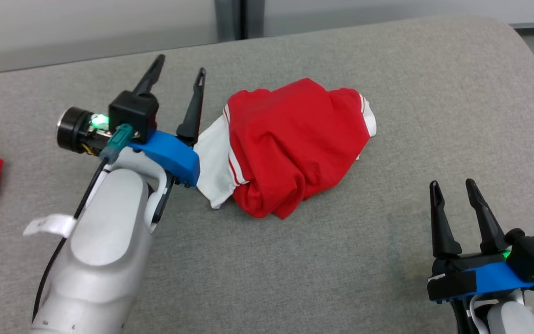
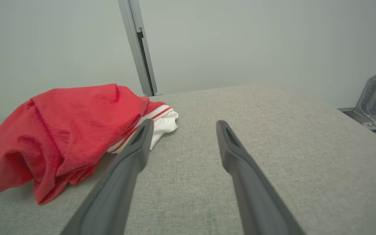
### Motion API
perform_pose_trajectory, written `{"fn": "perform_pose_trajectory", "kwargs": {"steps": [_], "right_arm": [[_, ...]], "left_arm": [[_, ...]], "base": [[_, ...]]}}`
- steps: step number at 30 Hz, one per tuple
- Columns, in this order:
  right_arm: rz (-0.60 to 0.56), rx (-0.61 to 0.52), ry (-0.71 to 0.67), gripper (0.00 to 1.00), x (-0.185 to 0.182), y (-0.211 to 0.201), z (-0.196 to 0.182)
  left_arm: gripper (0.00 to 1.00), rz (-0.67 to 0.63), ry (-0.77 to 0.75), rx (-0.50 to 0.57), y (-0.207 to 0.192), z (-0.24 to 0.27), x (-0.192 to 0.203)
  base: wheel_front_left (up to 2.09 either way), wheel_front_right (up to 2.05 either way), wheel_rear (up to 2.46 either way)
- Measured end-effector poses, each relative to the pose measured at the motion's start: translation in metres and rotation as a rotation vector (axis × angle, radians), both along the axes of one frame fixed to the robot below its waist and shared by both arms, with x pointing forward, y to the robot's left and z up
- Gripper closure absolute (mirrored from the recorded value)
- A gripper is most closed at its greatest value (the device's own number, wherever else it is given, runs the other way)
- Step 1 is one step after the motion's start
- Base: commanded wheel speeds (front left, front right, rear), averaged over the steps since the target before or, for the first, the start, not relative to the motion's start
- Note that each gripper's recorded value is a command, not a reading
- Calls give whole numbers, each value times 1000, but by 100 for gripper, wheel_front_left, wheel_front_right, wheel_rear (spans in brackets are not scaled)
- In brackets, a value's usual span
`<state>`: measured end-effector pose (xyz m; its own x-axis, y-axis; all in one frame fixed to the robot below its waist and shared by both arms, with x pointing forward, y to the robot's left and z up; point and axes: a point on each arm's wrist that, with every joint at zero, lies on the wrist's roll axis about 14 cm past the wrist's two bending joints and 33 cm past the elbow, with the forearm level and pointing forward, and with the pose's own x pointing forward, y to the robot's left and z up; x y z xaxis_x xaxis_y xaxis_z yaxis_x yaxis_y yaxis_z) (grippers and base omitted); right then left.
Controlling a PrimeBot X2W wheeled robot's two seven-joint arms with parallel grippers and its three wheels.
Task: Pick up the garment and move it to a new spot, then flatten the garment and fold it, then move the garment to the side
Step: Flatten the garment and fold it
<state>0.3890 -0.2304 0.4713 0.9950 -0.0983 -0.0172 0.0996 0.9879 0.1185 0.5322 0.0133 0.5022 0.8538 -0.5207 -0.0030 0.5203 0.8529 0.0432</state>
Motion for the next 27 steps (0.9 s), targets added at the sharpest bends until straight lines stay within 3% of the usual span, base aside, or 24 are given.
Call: {"fn": "perform_pose_trajectory", "kwargs": {"steps": [11,24,25,26,27], "right_arm": [[-48,-4,18,0,4,-17,-7],[-61,-9,15,0,4,-21,-6],[-60,-9,14,0,4,-21,-5],[-59,-8,12,0,4,-21,-5],[-58,-8,10,0,4,-20,-4]], "left_arm": [[0,-143,317,185,-33,-104,-20],[0,-120,524,367,-2,-160,-36],[6,-119,535,370,-3,-161,-37],[50,-118,546,368,-3,-162,-39],[71,-118,553,366,-4,-162,-41]], "base": [[0,0,0],[0,0,0],[0,0,0],[0,0,0],[0,0,0]]}}
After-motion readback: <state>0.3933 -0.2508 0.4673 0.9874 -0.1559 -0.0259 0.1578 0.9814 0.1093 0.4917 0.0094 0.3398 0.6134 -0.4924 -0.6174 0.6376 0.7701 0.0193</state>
